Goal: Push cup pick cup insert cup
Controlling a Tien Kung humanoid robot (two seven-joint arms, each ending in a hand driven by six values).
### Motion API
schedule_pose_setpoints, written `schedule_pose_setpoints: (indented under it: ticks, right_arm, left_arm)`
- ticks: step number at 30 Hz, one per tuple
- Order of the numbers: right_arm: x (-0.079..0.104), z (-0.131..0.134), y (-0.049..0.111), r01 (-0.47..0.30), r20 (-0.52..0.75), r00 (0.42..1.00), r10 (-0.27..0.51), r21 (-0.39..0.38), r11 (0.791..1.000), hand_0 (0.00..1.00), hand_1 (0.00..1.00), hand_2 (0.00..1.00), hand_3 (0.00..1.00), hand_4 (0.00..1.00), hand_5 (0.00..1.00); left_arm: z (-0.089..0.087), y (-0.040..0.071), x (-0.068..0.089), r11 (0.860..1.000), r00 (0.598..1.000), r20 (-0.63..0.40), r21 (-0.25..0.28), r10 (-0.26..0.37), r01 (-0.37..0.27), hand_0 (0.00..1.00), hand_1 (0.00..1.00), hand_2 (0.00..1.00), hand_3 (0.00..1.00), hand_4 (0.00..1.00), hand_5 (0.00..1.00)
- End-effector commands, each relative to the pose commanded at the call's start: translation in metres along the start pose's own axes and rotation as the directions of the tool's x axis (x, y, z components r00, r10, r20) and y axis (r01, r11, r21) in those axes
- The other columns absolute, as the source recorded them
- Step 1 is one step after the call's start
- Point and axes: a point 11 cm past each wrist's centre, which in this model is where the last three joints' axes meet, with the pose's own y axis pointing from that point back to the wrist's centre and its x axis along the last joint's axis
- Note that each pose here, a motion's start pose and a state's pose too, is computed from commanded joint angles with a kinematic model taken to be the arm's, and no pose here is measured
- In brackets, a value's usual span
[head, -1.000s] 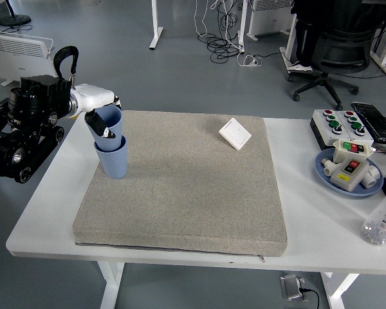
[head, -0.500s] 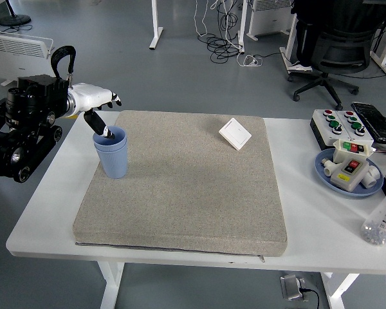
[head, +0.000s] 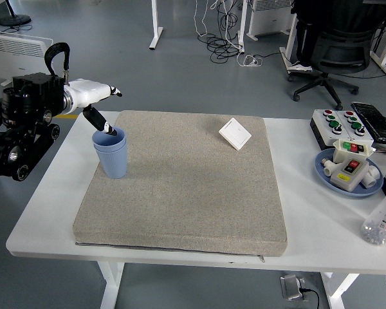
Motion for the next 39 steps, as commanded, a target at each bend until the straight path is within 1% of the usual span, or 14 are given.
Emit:
schedule_pose_setpoints:
  ticks: [1,3,6,7,10,11,13,16,20,24,27,34,35,39]
  right_arm:
    - [0.0,0.0,0.0,0.0,0.0,1.0,0.0,0.0,1.0,0.752,0.632,0.634,0.563,0.08,0.441]
    - [0.0,0.0,0.0,0.0,0.002,1.0,0.0,-0.001,1.0,0.752,0.632,0.634,0.563,0.08,0.441]
    - [0.0,0.0,0.0,-0.001,0.002,1.0,0.001,-0.001,1.0,0.752,0.632,0.634,0.563,0.08,0.441]
    - [0.0,0.0,0.0,-0.001,0.001,1.0,0.001,0.0,1.0,0.752,0.632,0.636,0.562,0.081,0.445]
    - [0.0,-0.001,0.0,-0.001,0.006,1.0,0.001,0.002,1.0,0.752,0.632,0.636,0.562,0.081,0.445]
    - [0.0,-0.001,0.0,0.0,0.011,1.0,0.0,0.002,1.0,0.752,0.632,0.636,0.562,0.081,0.445]
    - [0.0,-0.001,0.0,0.0,0.012,1.0,0.0,0.003,1.0,0.752,0.632,0.635,0.562,0.081,0.446]
    - [-0.001,0.0,0.0,0.0,0.01,1.0,0.0,0.002,1.0,0.752,0.632,0.635,0.562,0.081,0.446]
    - [-0.001,0.001,0.0,0.0,0.016,1.0,0.0,0.0,1.0,0.752,0.631,0.635,0.562,0.08,0.445]
    - [0.0,0.003,0.0,0.0,0.025,1.0,0.0,-0.002,1.0,0.752,0.631,0.635,0.562,0.08,0.445]
    - [0.0,0.006,0.0,-0.001,0.032,0.999,0.001,-0.006,1.0,0.753,0.632,0.633,0.562,0.08,0.447]
    - [-0.001,0.01,-0.001,-0.001,0.032,0.999,0.001,-0.013,1.0,0.752,0.631,0.633,0.562,0.08,0.445]
    - [-0.001,0.01,-0.001,-0.001,0.032,0.999,0.001,-0.013,1.0,0.752,0.631,0.633,0.562,0.08,0.445]
    - [-0.001,0.012,-0.001,0.001,0.037,0.999,0.0,-0.016,1.0,0.752,0.631,0.633,0.563,0.08,0.445]
  left_arm:
    - [-0.002,0.0,0.002,1.0,0.998,-0.054,-0.003,0.03,-0.03,0.811,0.866,0.998,0.978,0.844,0.809]
    - [-0.006,0.001,0.006,0.997,0.988,-0.134,-0.006,0.079,-0.081,0.811,0.866,0.998,0.978,0.844,0.809]
    - [-0.015,0.004,0.009,0.988,0.948,-0.281,0.003,0.15,-0.156,0.811,0.866,0.998,0.978,0.844,0.809]
    - [-0.019,0.005,0.01,0.983,0.925,-0.338,0.009,0.175,-0.183,0.796,0.845,0.95,0.877,0.654,0.998]
    - [-0.035,0.011,0.01,0.97,0.851,-0.472,0.045,0.231,-0.238,0.796,0.845,0.95,0.877,0.654,0.998]
    - [-0.047,0.014,0.008,0.963,0.814,-0.519,0.08,0.259,-0.256,0.796,0.845,0.95,0.877,0.654,0.998]
    - [-0.056,0.018,0.007,0.955,0.745,-0.604,0.106,0.284,-0.278,0.785,0.833,0.937,0.861,0.623,0.998]
    - [-0.077,0.028,0.007,0.928,0.599,-0.723,0.166,0.344,-0.333,0.785,0.833,0.937,0.861,0.623,0.998]
    - [-0.102,0.042,0.001,0.906,0.399,-0.844,0.213,0.359,-0.366,0.791,0.836,0.934,0.857,0.624,0.998]
    - [-0.117,0.051,-0.014,0.907,0.228,-0.922,0.22,0.314,-0.358,0.791,0.836,0.934,0.857,0.624,0.998]
    - [-0.119,0.055,-0.029,0.91,0.094,-0.964,0.201,0.25,-0.362,0.811,0.849,0.939,0.865,0.615,0.998]
    - [-0.107,0.06,-0.076,0.922,-0.182,-0.98,0.141,0.078,-0.362,0.816,0.852,0.94,0.868,0.617,0.998]
    - [-0.106,0.061,-0.079,0.922,-0.217,-0.974,0.138,0.06,-0.362,0.816,0.852,0.94,0.868,0.617,0.998]
    - [-0.096,0.066,-0.111,0.926,-0.399,-0.916,0.125,-0.03,-0.356,0.819,0.853,0.938,0.868,0.614,0.998]
